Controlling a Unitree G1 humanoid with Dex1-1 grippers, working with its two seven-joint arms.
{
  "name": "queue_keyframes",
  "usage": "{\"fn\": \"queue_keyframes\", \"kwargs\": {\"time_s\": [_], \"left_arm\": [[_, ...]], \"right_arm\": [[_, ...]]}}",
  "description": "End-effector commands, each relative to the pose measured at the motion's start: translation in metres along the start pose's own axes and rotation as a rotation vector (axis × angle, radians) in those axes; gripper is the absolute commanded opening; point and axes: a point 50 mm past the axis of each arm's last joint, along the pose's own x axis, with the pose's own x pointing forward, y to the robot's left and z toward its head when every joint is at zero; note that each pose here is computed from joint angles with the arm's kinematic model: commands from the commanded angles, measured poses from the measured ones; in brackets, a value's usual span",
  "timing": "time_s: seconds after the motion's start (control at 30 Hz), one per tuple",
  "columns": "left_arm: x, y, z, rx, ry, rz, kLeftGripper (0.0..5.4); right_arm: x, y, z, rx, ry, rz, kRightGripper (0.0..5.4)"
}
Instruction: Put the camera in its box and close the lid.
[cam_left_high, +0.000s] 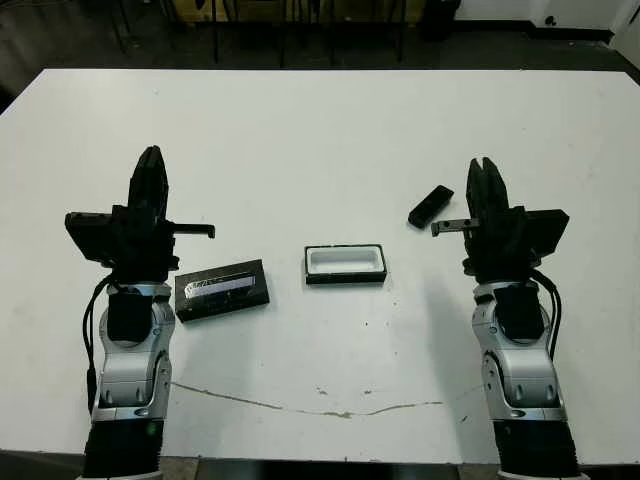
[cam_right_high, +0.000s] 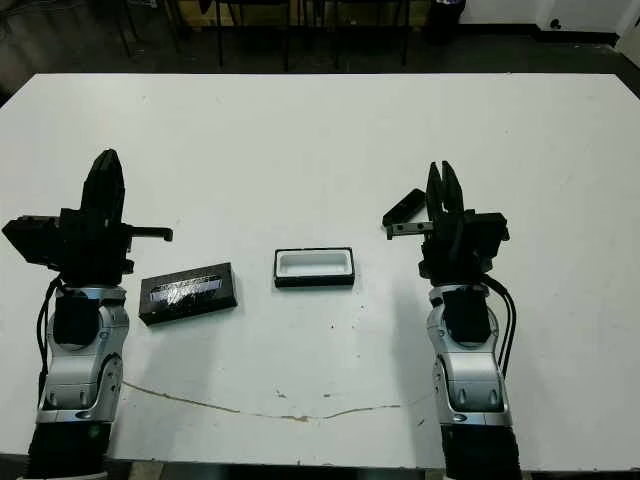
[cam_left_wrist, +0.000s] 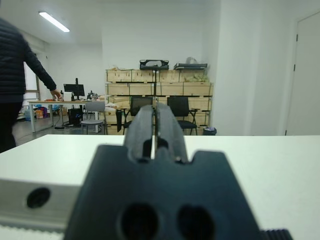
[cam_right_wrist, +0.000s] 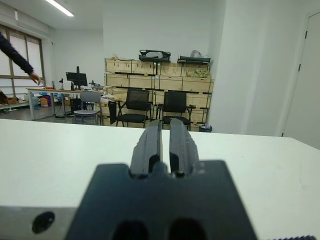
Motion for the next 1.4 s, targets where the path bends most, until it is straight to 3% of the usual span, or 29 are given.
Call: {"fn": "queue_keyframes", "kwargs": {"time_s": [0.03,0.33,0.47,0.6,0.7,0.87,1.0,1.2,1.4], "left_arm": [[-0.007,0.000,-0.006,0.006,0.037,-0.001,0.00],[-0.007,0.000,-0.008,0.012,0.039,-0.009,0.00],[-0.008,-0.002,-0.009,0.005,0.042,-0.009,0.00],[-0.010,-0.003,-0.009,0.000,0.044,-0.014,0.00],[-0.010,-0.003,-0.010,-0.005,0.047,-0.016,0.00],[-0.012,-0.003,-0.010,-0.004,0.045,-0.021,0.00],[-0.014,-0.003,-0.010,-0.008,0.043,-0.020,0.00],[-0.016,-0.002,-0.011,-0.013,0.059,-0.016,0.00],[-0.016,-0.002,-0.013,-0.017,0.054,-0.025,0.00]], "right_arm": [[-0.006,-0.001,-0.006,0.002,0.029,0.004,0.01],[-0.003,0.000,-0.009,0.004,0.049,0.014,0.01],[0.003,-0.010,-0.002,-0.039,0.034,0.023,0.01],[0.028,-0.034,0.016,-0.183,-0.012,0.047,0.01],[0.059,-0.053,0.030,-0.266,-0.016,0.043,0.01],[0.110,-0.072,0.054,-0.467,0.029,0.075,0.01],[0.141,-0.079,0.060,-0.611,0.081,0.120,0.01],[0.159,-0.080,0.044,-0.644,0.279,0.251,0.01],[0.159,-0.069,0.026,-0.663,0.402,0.368,0.01]]}}
